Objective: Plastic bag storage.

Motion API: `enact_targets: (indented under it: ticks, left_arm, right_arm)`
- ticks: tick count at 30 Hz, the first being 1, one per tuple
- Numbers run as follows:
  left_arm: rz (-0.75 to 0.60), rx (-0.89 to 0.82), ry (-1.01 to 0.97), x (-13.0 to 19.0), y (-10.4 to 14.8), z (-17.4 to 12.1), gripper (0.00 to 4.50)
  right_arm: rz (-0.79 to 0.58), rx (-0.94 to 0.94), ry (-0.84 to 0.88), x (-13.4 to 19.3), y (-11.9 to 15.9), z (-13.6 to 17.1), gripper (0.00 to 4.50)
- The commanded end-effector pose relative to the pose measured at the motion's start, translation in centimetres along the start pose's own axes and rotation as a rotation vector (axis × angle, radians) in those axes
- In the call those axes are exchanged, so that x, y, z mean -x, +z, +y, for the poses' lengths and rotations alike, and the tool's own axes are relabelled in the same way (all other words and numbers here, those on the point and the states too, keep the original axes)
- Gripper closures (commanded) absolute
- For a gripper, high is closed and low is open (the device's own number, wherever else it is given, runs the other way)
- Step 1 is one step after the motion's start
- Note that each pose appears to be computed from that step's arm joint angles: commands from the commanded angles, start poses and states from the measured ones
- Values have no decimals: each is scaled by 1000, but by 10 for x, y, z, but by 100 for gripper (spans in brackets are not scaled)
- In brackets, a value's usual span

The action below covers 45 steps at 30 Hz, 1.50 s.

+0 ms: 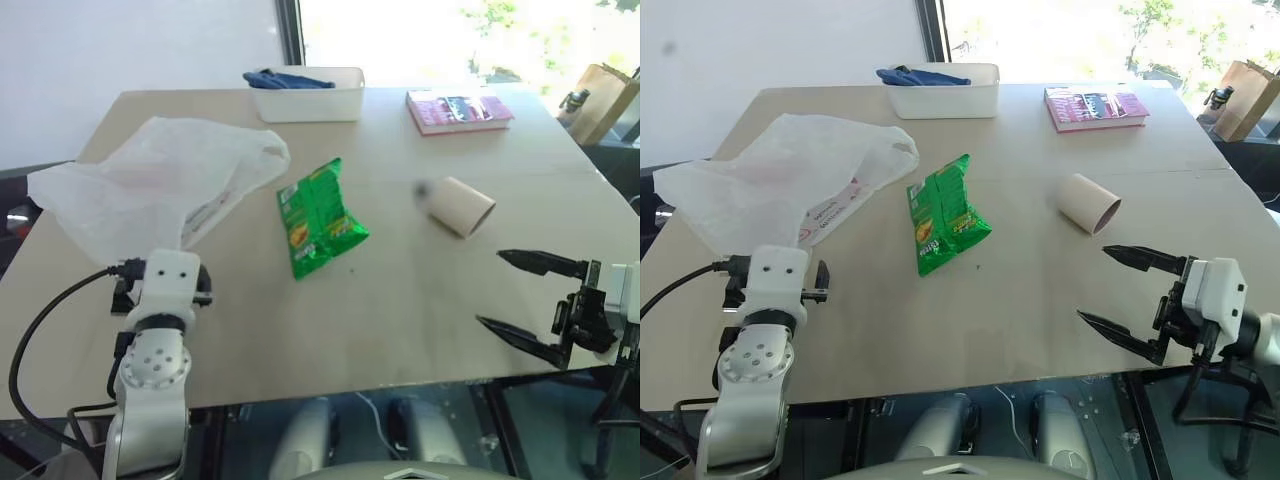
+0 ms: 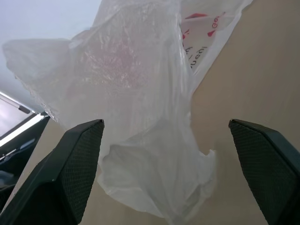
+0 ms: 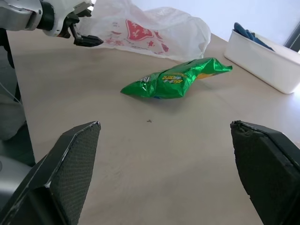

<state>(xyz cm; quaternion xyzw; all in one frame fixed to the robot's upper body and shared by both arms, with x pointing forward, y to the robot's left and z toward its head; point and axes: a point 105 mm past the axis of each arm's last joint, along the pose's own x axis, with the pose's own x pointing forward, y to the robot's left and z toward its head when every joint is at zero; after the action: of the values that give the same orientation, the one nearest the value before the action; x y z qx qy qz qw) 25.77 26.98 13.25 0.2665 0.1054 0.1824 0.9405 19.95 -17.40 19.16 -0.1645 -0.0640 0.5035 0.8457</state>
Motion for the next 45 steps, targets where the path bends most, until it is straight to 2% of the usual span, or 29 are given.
enact_targets:
  ticks: [1, 2, 7, 8, 13, 16, 19, 21, 25, 28, 31, 33, 35, 39, 43, 45]
  left_arm:
    - [-5, 9, 44, -10, 7, 12, 128]
    - [-25, 11, 44, -13, 12, 12, 186]
    - [-128, 110, -13, -21, 40, 16, 418]
    - [-153, 139, -24, -23, 47, 20, 446]
    - [-241, 345, -202, -28, 72, 29, 446]
    - [-315, 421, -359, -19, 85, 30, 446]
    - [-341, 460, -426, -14, 92, 36, 446]
    - [-364, 493, -479, -10, 100, 38, 446]
    - [-366, 530, -590, 2, 103, 39, 446]
    - [-322, 556, -644, 9, 97, 41, 446]
    - [-303, 556, -642, 18, 95, 40, 446]
    - [-308, 548, -632, 21, 96, 40, 446]
    - [-314, 539, -625, 24, 98, 40, 446]
    - [-323, 537, -602, 25, 99, 42, 446]
    - [-346, 549, -615, 25, 105, 39, 450]
    - [-355, 556, -624, 25, 108, 37, 450]
  right_arm:
    - [-22, 50, 3, -2, 8, 4, 0]
    - [-21, 50, 1, -3, 8, 4, 0]
    - [-28, 47, -3, -11, 6, 6, 0]
    - [-34, 48, -3, -14, 7, 6, 0]
    - [-79, 51, 13, -34, 13, 3, 0]
    - [-155, 41, 33, -54, 23, -2, 0]
    - [-187, 37, 63, -76, 27, -8, 0]
    - [-164, 30, 76, -97, 21, -15, 0]
    - [35, -56, -18, -150, -9, -44, 0]
    - [39, -192, -25, -184, -5, -53, 0]
    - [49, -321, -118, -223, 1, -70, 0]
    - [123, -314, -150, -246, -6, -73, 0]
    - [196, -315, -172, -260, -17, -75, 0]
    - [234, -379, -126, -268, -29, -70, 0]
    - [237, -452, -73, -270, -33, -64, 170]
    - [229, -473, -65, -270, -32, -64, 277]
